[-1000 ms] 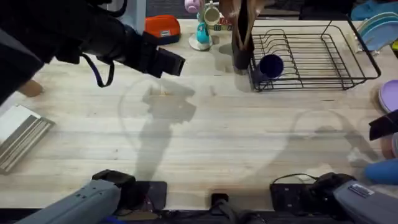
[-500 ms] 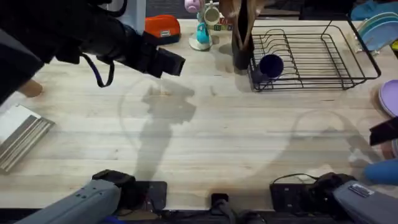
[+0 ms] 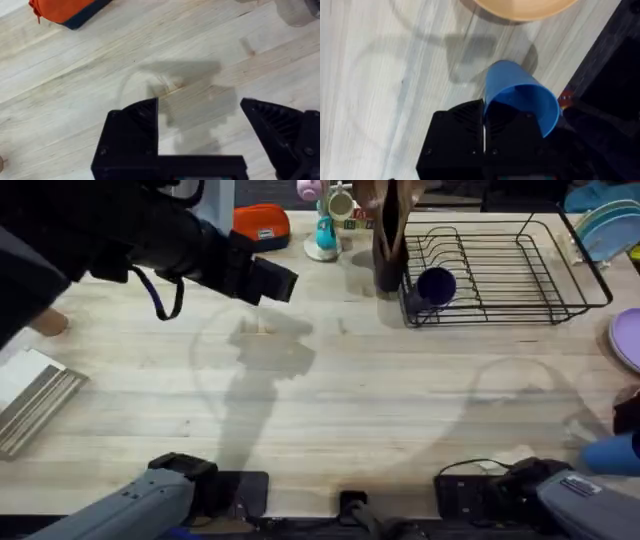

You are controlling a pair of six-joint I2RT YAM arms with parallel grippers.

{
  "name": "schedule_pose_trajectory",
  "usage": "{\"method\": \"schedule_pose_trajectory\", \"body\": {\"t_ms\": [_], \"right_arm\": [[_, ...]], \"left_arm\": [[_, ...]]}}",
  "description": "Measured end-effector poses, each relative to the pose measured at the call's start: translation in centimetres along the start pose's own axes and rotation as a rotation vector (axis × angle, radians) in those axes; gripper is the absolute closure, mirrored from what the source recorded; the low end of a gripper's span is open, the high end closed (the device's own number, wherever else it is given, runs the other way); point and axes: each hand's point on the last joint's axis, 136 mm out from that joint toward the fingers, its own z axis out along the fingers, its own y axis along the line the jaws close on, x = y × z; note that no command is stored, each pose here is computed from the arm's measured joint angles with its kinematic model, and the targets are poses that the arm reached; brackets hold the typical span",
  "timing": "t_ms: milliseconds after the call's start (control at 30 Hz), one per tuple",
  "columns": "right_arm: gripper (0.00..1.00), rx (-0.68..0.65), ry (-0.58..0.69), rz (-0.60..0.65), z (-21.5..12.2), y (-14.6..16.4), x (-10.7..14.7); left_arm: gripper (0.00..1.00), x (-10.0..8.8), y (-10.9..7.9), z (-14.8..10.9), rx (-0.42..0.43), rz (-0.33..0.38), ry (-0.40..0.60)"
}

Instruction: Pick up the cup on the table and put them onto the rack.

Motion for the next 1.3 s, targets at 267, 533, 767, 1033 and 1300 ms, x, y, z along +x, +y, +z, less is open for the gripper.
{"method": "schedule_pose_trajectory", "body": {"t_ms": [267, 533, 767, 1033, 1300], "right_arm": [[0.971, -0.037, -0.023, -0.005, -4.2, 0.4, -1.3], [0.971, -0.173, -0.207, -0.153, -11.8, 4.8, -4.6], [0.971, -0.299, -0.297, -0.402, -16.3, 11.2, -3.2], [0.971, -0.443, -0.352, -0.705, -20.2, 18.0, 1.6], [0.972, -0.560, -0.394, -0.951, -23.0, 23.1, 6.4]], "left_arm": [[0.008, 0.0, 0.0, 0.0, 0.000, 0.000, 0.000], [0.007, 0.0, 0.0, 0.0, 0.000, 0.000, 0.000], [0.007, 0.0, 0.0, 0.0, 0.000, 0.000, 0.000], [0.007, 0.0, 0.0, 0.0, 0.000, 0.000, 0.000], [0.007, 0.0, 0.0, 0.0, 0.000, 0.000, 0.000]]}}
